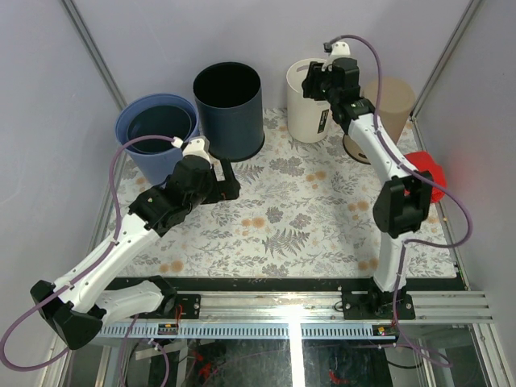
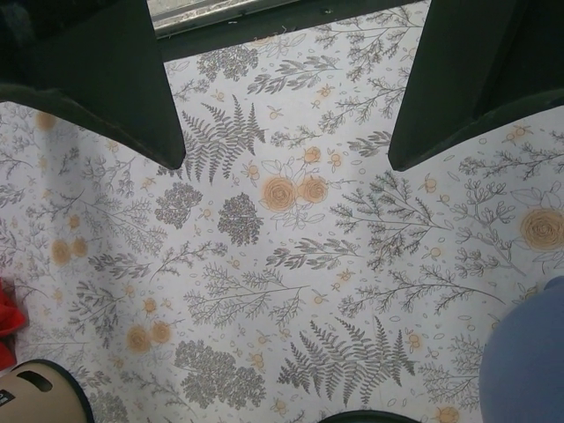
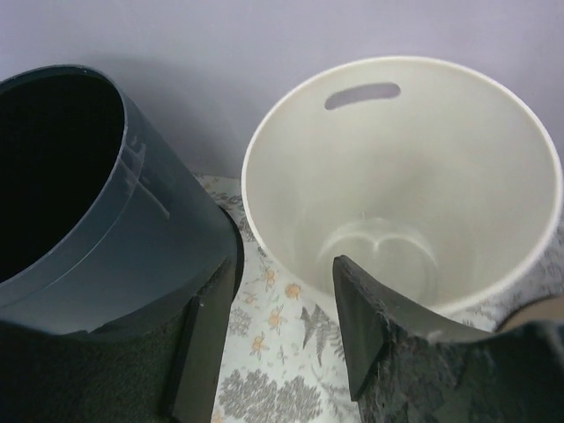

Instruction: Turn the large container upside down

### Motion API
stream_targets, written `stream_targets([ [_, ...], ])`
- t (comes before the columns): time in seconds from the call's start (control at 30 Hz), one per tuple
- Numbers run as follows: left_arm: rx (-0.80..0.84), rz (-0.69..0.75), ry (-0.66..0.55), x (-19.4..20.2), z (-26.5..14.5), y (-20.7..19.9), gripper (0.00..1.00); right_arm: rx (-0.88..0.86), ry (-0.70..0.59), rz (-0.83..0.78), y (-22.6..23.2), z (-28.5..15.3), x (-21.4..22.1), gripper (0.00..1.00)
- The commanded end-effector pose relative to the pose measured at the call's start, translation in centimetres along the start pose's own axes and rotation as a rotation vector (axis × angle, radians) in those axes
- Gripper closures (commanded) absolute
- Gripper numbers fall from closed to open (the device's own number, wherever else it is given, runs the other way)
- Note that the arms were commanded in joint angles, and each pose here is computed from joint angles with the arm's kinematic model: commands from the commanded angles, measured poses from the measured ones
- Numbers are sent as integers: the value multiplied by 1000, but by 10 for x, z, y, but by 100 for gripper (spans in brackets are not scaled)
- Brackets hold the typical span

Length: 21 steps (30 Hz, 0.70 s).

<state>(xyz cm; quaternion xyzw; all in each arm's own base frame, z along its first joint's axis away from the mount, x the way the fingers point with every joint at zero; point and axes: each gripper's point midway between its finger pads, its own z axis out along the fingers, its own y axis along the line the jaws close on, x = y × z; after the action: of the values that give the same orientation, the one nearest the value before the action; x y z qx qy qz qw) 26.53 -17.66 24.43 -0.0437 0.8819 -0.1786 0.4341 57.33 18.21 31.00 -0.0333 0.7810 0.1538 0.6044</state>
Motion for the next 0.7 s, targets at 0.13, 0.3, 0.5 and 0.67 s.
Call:
stream_targets([
  [0.13,-21,-1,-8,-5,-15,5,0,-133,-12,-154,22,37,-10,44],
  [0.3,-40,-14,-11,-5,-21,11,0,-158,-3,-181,22,58,1,43],
  [0.5,-66,-21,-16,-3,-27,19,0,-230,16,-193,33,68,11,43],
  [0.67,-78,-30,-13,1,-26,23,0,-251,37,-210,34,74,23,47],
])
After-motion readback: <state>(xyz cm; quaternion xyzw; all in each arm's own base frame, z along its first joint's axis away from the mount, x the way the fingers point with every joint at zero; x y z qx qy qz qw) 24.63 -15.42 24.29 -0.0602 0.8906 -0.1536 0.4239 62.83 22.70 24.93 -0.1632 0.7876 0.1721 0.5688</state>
